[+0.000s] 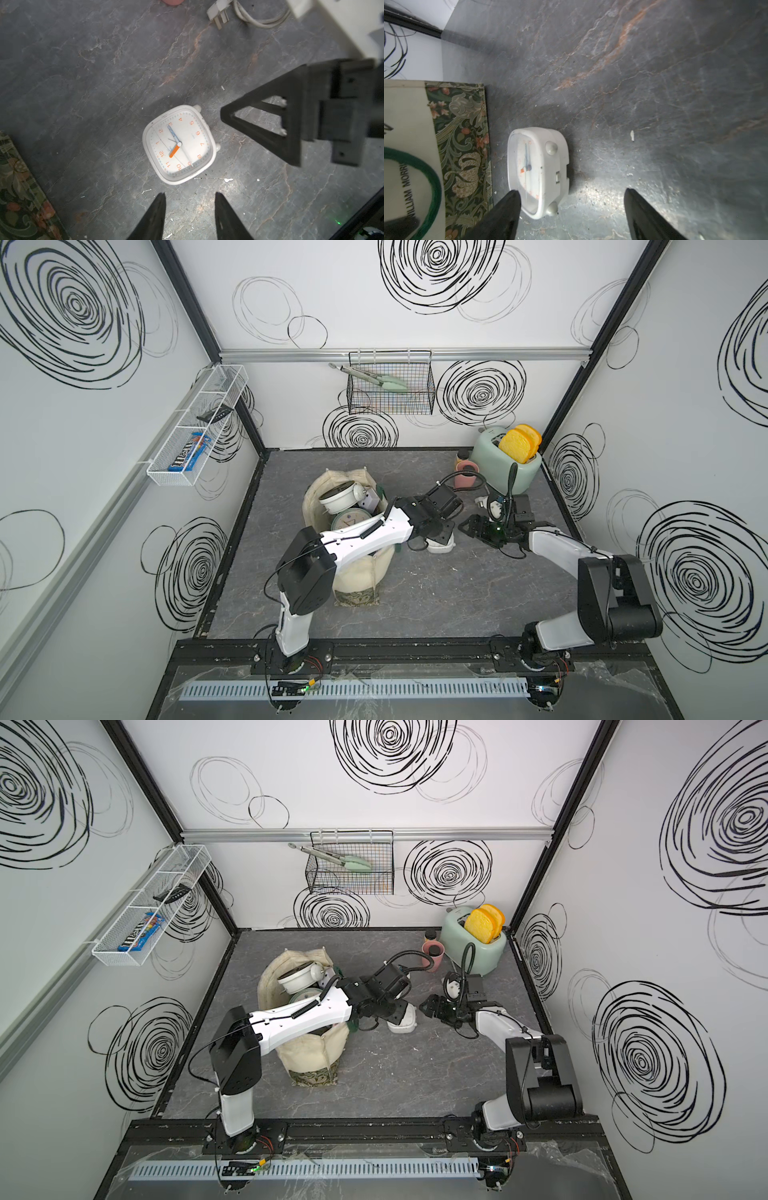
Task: Put the alarm clock into the canvas bag
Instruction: Pick up the alarm from the center of the board.
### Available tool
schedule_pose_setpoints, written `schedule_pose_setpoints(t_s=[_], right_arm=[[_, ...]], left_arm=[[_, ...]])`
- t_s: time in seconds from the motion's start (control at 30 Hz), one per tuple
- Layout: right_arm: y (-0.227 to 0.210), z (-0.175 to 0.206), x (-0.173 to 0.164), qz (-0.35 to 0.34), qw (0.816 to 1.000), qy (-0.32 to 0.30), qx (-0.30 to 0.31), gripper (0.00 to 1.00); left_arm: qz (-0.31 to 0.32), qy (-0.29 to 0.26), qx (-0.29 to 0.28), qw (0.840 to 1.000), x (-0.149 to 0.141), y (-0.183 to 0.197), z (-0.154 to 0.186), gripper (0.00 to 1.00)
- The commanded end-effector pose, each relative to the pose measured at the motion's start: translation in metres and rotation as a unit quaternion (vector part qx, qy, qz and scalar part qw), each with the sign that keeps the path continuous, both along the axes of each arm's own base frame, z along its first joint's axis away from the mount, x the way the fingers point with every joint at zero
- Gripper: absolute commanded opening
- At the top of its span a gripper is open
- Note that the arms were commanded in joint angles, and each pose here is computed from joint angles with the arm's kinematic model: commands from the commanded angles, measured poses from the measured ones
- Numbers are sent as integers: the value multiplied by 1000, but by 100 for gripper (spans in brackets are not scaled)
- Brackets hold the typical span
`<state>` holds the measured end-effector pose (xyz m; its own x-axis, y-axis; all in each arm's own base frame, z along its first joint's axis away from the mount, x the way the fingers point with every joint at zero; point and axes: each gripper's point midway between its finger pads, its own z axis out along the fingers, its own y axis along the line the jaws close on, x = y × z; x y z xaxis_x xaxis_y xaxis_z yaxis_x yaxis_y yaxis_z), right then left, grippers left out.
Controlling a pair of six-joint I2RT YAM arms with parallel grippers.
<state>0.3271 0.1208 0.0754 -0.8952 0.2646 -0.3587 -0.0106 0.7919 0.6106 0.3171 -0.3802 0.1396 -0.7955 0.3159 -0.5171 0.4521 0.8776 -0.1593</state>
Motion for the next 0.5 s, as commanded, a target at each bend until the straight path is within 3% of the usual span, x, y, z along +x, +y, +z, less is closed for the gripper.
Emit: schedule_pose_setpoints(t_s=[0.0,0.47], right_arm=[[11,14,-8,31,999,-22,34,89],[40,-7,-9,74,992,-9,105,97]], left_arm=[[27,10,-7,1000,10,2,-14,40],[63,53,33,996,15,21,-79,27]])
